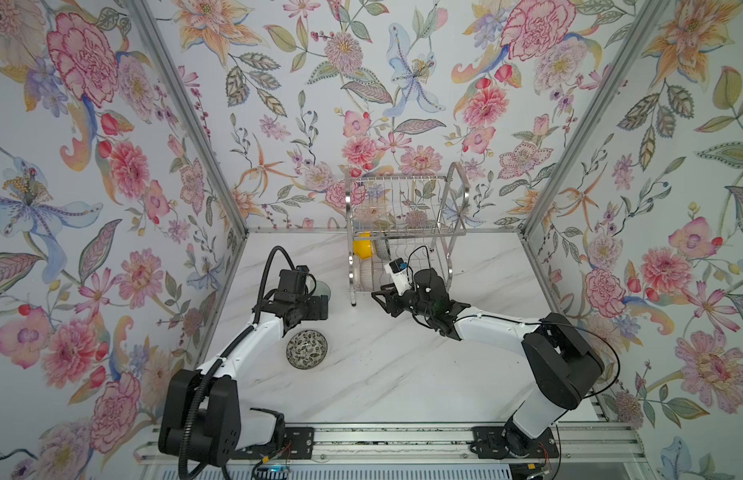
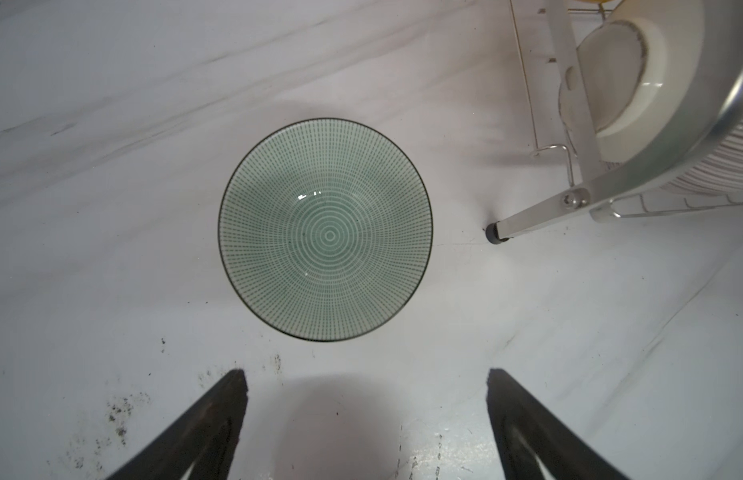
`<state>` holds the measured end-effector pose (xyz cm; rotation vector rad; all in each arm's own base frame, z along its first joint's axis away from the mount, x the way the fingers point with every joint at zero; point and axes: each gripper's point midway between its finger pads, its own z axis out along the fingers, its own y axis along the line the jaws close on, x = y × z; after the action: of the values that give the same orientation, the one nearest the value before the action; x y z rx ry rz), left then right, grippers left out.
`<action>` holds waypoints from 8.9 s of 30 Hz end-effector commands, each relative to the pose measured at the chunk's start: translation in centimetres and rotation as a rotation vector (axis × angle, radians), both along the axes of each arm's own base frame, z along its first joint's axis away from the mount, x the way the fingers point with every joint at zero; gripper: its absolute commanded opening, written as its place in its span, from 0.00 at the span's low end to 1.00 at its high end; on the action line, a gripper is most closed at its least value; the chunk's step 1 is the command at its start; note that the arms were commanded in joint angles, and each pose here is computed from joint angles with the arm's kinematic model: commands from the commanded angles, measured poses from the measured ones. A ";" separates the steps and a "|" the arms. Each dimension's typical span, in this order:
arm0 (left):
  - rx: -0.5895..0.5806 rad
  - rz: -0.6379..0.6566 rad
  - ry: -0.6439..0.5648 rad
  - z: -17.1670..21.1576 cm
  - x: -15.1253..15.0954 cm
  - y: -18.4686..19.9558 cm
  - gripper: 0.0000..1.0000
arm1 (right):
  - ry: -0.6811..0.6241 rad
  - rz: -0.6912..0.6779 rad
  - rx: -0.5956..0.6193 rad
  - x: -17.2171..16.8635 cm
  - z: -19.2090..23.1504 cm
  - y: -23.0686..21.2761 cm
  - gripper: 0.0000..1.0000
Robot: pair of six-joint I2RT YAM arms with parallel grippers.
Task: Load the bowls into the dish rack
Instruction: 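Open and withdraw the right gripper while the left gripper moves over the green bowl, then lower the left gripper onto the pale green bowl rim and close it, then lift the pale green bowl with the left gripper and carry it toward the right gripper, then set down the green bowl and open the left gripper while the right gripper approaches, then grasp the pale green bowl rim with the right gripper while the left gripper draws back, then lift the pale green bowl with the right gripper toward the dish rack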
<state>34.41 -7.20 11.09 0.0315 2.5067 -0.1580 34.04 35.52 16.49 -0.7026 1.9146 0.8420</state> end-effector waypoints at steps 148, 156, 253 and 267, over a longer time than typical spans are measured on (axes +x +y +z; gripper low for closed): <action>-0.107 -0.429 0.260 -3.2 -6.2 -17.6 0.41 | -0.034 -0.360 -0.047 -2.5 3.9 -13.8 0.48; -0.103 -0.453 0.194 0.1 -6.4 -16.5 0.62 | -0.043 -0.181 -0.144 -4.0 3.4 -10.4 0.49; -0.002 0.458 -0.097 5.6 -1.5 10.2 0.99 | 0.117 0.337 -1.052 -12.6 -10.0 1.0 0.05; -0.088 0.312 -0.127 6.0 -1.1 7.5 0.99 | 0.068 0.320 -0.993 -12.1 -8.0 0.7 0.01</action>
<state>33.30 1.02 16.65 -0.4279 2.3588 -0.0781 21.28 35.78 6.20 -1.6540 2.3265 -0.0194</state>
